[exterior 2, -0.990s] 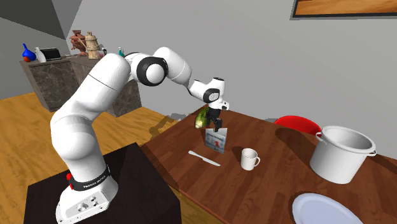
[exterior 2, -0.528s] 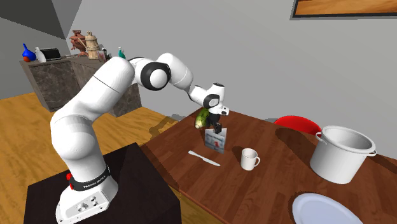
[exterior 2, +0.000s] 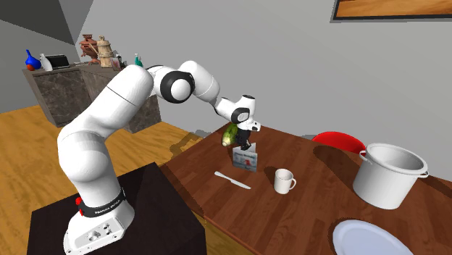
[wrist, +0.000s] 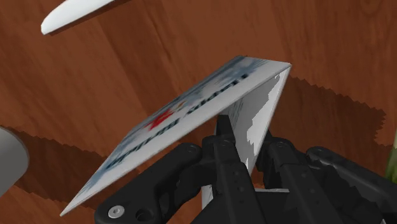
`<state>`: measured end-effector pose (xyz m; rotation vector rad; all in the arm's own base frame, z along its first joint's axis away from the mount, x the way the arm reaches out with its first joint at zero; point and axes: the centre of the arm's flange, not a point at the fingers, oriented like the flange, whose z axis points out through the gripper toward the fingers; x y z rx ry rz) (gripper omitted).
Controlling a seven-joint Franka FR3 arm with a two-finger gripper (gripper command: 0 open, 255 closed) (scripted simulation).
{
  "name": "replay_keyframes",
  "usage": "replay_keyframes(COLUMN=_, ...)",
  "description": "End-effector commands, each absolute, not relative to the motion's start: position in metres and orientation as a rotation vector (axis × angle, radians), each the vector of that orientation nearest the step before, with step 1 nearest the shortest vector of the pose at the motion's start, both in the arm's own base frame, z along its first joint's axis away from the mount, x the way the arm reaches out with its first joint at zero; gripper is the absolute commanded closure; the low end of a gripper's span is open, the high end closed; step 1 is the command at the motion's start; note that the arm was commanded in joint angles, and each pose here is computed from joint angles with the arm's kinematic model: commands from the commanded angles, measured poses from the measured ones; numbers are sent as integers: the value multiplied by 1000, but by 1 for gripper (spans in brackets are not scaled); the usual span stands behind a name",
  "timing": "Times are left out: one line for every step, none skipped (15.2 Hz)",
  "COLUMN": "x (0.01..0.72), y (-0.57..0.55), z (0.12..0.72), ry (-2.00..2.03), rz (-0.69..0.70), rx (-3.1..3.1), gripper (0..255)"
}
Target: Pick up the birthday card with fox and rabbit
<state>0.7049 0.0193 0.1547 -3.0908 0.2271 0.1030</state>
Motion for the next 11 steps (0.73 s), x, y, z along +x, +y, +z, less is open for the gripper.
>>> replay_keyframes(x=704, y=17, z=153, ry=230, rz=106, rx=-3093, gripper=255)
replay_keyframes(x=705, y=18, z=153, ry=230, rz=106, rx=-3093, gripper=255)
replay_keyframes(x=705, y=18, z=158, ry=230, rz=106, rx=-3093, gripper=255)
replay_keyframes(x=705, y=18, z=163, ry=230, rz=106, rx=-3093, gripper=255)
replay_keyframes(x=705, y=18, z=168, ry=230, rz=106, rx=-3093, gripper=255)
replay_keyframes(x=705, y=18, z=174, ry=230, rz=106, rx=-3093, gripper=255)
replay_keyframes(x=705, y=18, z=179, ry=230, rz=106, rx=-3093, gripper=255)
replay_keyframes(x=705, y=18, z=184, ry=230, rz=106, rx=-3093, gripper=255)
replay_keyframes(x=705, y=18, z=190, ry=230, rz=106, rx=-3093, gripper=255)
replay_keyframes(x=705, y=18, z=195, ry=230, rz=106, rx=-3093, gripper=255)
replay_keyframes(x=705, y=18, z=200, ry=230, rz=106, rx=-3093, gripper=255)
